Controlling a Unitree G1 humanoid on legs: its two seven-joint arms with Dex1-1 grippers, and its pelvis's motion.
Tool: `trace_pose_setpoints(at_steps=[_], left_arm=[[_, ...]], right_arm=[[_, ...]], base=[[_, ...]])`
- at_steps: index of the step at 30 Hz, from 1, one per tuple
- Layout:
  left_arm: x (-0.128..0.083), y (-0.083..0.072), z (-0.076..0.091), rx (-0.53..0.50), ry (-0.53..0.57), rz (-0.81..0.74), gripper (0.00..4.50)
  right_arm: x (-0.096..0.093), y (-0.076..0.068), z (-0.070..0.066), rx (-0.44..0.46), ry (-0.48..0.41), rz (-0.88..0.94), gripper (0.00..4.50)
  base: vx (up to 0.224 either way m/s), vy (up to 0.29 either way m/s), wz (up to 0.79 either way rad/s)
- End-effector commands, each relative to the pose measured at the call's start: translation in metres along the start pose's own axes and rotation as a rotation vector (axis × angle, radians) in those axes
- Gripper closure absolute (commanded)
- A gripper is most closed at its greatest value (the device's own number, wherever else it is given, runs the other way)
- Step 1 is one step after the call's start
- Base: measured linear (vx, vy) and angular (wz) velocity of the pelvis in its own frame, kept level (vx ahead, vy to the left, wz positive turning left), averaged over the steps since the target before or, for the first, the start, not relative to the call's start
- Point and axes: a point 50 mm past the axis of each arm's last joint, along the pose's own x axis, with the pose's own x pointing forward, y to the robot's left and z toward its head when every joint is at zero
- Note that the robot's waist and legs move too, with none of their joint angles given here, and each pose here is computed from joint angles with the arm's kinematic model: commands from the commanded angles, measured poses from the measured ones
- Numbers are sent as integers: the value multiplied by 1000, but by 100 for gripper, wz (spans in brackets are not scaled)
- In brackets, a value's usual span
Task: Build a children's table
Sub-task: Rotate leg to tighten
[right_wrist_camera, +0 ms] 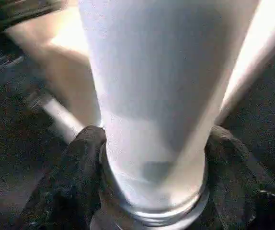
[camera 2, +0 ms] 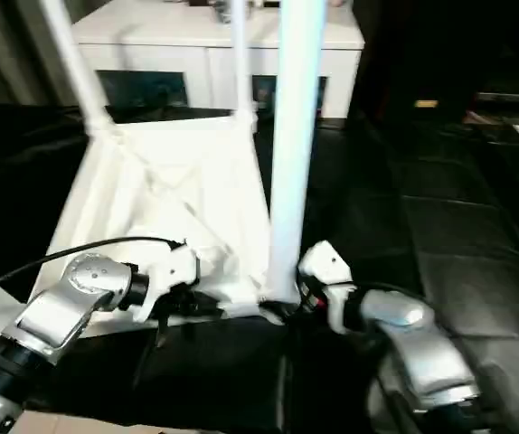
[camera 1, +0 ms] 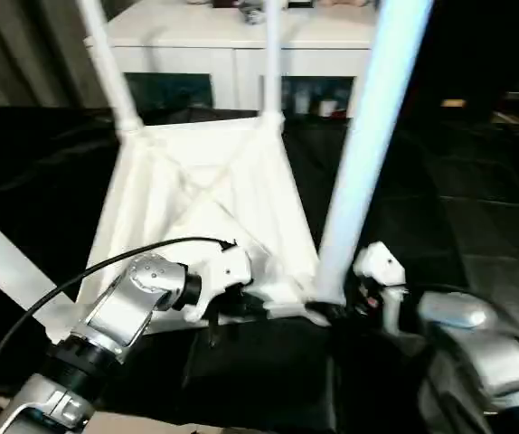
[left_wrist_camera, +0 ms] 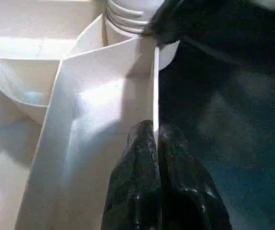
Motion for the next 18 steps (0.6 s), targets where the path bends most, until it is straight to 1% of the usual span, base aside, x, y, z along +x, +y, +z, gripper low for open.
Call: trace_pose_setpoints(at_steps=[1, 2, 3, 4, 5, 6, 7, 8, 10, 11, 12, 14, 16, 17, 18], left_arm=[[14, -3, 0, -52, 5, 51, 450], [19, -1, 3, -80, -5, 94, 450], [31, 0, 9, -129, -32, 174, 450], [36, 0, 11, -144, -42, 195, 450], [45, 0, 16, -169, -66, 241, 450], [45, 0, 16, -169, -66, 241, 450], [50, -1, 19, -169, -71, 253, 450], [57, -3, 24, -150, -69, 269, 450], [60, -5, 26, -127, -73, 257, 450], [61, -7, 28, -97, -71, 244, 450], [60, -7, 28, -81, -68, 226, 450], [58, -6, 28, -66, -68, 221, 450], [58, -5, 29, -52, -68, 222, 450], [57, -4, 28, -39, -67, 214, 450], [56, -3, 28, -39, -66, 221, 450]], right_arm=[[5, -8, -7, 47, 42, -148, 178], [8, -7, -8, 66, 44, -198, 178], [16, -5, -11, 97, 53, -295, 178], [19, -4, -11, 107, 57, -326, 179], [24, -2, -11, 122, 58, -381, 179], [24, -2, -11, 122, 58, -381, 179], [27, 0, -9, 114, 54, -413, 179], [34, 5, -5, 106, 37, -436, 179], [37, 8, -2, 109, 13, -436, 180], [40, 10, 2, 96, -8, -424, 180], [38, 10, 7, 121, -56, -417, 180], [36, 8, 10, 133, -82, -425, 110], [34, 5, 12, 114, -91, -443, 107], [29, 0, 16, 94, -110, -458, 88], [27, -2, 19, 80, -119, -473, 88]], base=[[0, 0, 0], [0, 0, 0], [0, 0, 0], [0, 0, 0], [0, 0, 0], [0, 0, 0], [0, 0, 0], [0, 0, 0], [0, 0, 0], [0, 0, 0], [0, 0, 0], [0, 0, 0], [0, 0, 0], [0, 0, 0], [0, 0, 0]])
